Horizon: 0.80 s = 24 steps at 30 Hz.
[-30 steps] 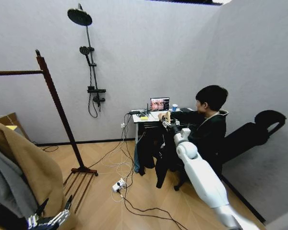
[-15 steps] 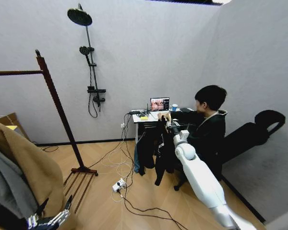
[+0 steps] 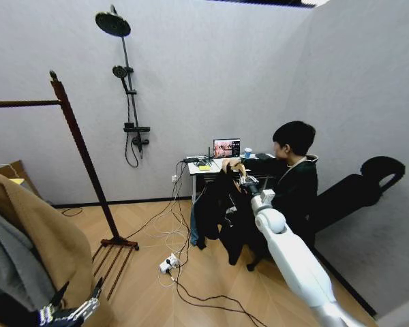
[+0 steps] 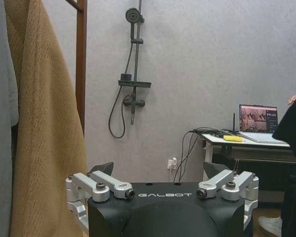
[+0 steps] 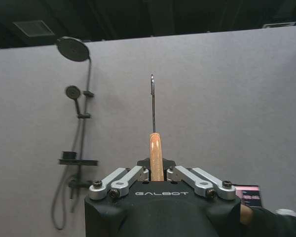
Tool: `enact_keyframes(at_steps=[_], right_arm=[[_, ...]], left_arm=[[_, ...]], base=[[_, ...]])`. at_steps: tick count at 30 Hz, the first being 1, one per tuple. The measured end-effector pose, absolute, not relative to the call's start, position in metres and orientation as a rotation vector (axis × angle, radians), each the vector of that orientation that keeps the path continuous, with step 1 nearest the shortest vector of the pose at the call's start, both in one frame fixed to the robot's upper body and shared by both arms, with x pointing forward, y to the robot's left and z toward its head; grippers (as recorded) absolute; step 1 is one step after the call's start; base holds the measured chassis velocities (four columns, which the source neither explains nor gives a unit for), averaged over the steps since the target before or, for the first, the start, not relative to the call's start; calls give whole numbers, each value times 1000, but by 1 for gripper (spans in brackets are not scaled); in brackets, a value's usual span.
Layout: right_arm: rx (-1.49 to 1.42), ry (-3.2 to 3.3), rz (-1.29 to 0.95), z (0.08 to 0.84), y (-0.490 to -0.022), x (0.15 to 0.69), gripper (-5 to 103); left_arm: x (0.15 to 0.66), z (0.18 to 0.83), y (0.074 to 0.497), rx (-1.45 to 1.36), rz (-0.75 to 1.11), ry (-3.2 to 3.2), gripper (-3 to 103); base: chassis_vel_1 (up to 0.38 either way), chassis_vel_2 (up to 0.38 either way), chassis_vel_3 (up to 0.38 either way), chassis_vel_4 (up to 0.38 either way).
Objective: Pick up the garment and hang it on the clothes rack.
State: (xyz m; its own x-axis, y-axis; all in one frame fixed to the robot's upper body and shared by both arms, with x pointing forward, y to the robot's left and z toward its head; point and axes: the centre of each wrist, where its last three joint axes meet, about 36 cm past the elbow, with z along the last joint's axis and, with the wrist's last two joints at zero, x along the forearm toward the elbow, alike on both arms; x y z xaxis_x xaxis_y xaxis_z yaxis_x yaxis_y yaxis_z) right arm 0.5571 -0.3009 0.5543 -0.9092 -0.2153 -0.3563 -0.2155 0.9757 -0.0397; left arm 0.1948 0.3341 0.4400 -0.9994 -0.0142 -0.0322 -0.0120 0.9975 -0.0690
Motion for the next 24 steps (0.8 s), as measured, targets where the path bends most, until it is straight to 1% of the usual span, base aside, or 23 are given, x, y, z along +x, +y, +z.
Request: enact_keyframes(at_steps=[3,5,7,11,18,24], right_arm=[[-512,2772,10,558,-295,518,10],[-547,2790,26,556,-296,509,10],[-587,2823,112,554,-301,496,10],[-585,2826,151,558,-305,496,10],[-630,2851,219,580,-312,521,10],[-646,2835,251,590,-300,541,10]], left_arm=[[195,440,334,-20,-107,3107,100],[195,440,334,-21,-107,3107,100],[195,440,334,-20,-107,3107,100],[195,440,334,-20,-107,3107,100],[195,440,334,-20,-107,3107,100],[195,440,334,-20,-107,3107,100]], base=[[0,0,0,0],[0,0,0,0],[0,0,0,0],[0,0,0,0],[49,40,41,37],[65,78,84,67]])
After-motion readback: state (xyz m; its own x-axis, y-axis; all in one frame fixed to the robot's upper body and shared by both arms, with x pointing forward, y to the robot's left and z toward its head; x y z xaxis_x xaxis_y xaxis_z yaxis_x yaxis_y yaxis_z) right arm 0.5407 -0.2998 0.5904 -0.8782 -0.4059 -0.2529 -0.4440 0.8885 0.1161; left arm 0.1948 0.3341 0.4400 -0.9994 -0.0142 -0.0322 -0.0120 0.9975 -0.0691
